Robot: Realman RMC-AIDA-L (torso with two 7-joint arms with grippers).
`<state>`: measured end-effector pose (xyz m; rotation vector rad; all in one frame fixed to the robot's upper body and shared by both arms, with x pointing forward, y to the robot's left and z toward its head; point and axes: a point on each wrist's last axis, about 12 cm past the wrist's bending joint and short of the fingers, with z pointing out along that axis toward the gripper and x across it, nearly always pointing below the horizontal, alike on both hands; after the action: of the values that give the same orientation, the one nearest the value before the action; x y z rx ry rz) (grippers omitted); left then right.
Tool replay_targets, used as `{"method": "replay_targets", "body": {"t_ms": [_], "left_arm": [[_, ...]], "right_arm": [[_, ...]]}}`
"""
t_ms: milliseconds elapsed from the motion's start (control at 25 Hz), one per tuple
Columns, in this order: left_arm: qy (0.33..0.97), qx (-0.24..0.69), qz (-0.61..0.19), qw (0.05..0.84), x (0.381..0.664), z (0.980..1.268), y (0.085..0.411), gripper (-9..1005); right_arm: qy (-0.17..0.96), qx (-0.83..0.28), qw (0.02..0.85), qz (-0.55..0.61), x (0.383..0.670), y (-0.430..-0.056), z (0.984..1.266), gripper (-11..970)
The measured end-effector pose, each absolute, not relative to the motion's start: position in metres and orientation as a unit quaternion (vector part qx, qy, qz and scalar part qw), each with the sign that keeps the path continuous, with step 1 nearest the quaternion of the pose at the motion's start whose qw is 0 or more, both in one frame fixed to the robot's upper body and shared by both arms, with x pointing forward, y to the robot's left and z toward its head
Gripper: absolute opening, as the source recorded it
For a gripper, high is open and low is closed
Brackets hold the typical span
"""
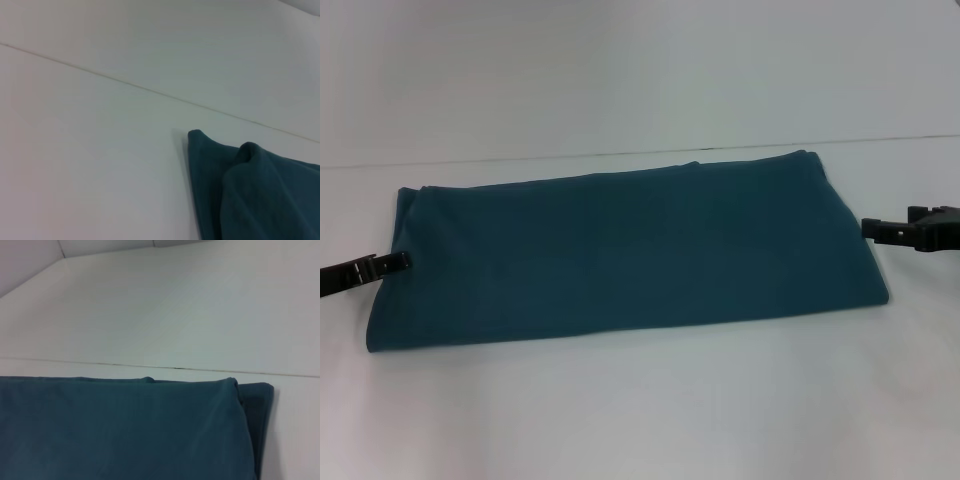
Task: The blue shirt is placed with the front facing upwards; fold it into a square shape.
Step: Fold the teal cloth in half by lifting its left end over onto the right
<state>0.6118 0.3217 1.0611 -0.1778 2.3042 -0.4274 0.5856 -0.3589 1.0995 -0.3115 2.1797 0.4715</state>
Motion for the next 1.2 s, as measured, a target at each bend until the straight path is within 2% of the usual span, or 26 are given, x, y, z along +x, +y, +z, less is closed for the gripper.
{"method": "replay_targets", "body": {"t_ms": [1200], "left_arm": [[0.908,-0.064,-0.182,0.372,0.614,1.058,0.309,858]], "right_arm": [[0.877,-0.132,0.424,0.183,0.588,-0.355,1.098,896]]}}
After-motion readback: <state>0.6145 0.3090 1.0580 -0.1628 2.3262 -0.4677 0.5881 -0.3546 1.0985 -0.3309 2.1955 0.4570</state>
